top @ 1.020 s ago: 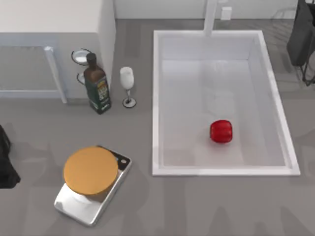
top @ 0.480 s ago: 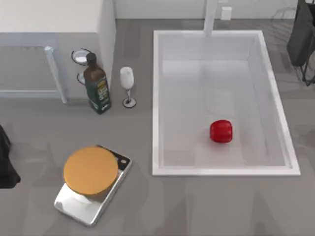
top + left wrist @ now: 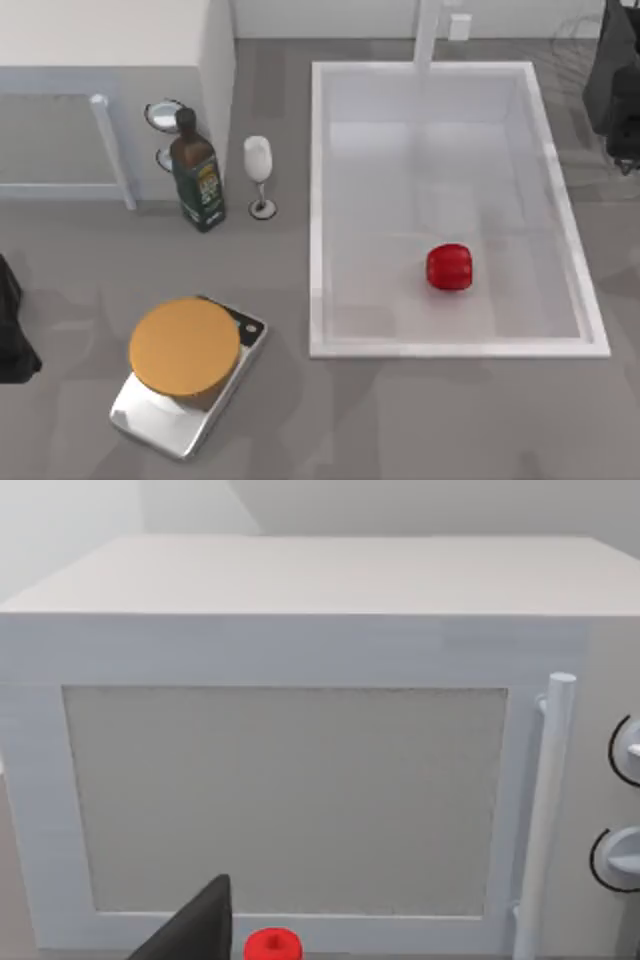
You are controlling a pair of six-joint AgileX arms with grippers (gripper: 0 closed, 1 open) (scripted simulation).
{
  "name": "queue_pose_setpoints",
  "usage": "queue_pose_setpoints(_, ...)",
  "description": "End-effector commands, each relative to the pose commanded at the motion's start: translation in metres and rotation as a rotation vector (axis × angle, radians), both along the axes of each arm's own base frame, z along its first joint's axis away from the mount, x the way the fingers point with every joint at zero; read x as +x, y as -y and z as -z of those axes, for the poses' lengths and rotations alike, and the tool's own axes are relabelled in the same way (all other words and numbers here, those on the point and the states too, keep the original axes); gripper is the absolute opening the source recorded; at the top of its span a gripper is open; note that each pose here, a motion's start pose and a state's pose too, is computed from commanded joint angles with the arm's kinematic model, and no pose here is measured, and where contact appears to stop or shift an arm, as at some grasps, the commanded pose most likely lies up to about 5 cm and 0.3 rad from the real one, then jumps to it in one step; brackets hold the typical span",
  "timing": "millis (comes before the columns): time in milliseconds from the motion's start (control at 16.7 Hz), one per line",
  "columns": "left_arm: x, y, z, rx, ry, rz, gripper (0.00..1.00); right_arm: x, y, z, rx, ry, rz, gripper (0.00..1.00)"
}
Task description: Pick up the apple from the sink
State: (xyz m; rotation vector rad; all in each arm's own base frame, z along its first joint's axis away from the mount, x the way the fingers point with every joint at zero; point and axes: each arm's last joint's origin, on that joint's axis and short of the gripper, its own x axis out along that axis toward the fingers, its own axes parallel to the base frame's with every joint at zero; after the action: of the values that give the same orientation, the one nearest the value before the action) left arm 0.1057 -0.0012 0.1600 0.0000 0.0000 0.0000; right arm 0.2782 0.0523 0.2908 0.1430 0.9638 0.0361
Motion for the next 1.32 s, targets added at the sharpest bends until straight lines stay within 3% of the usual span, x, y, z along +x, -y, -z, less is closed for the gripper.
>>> queue_pose_setpoints(300,0.000,0.000,0.000,0.000,0.000,0.000,1.00,0.085,-0.058,0.044,-0.036,-0.326,-0.029,1.00)
queue_pose_setpoints(540,0.000,0.000,0.000,0.000,0.000,0.000,1.00,0.124,-0.103,0.096,-0.085,-0.512,-0.050,1.00)
queue_pose_setpoints(780,0.000,0.000,0.000,0.000,0.000,0.000,1.00,0.139,-0.131,0.129,-0.118,-0.598,-0.063,1.00)
queue_pose_setpoints(1320,0.000,0.000,0.000,0.000,0.000,0.000,1.00,0.142,-0.133,0.147,-0.121,-0.608,-0.060,1.00)
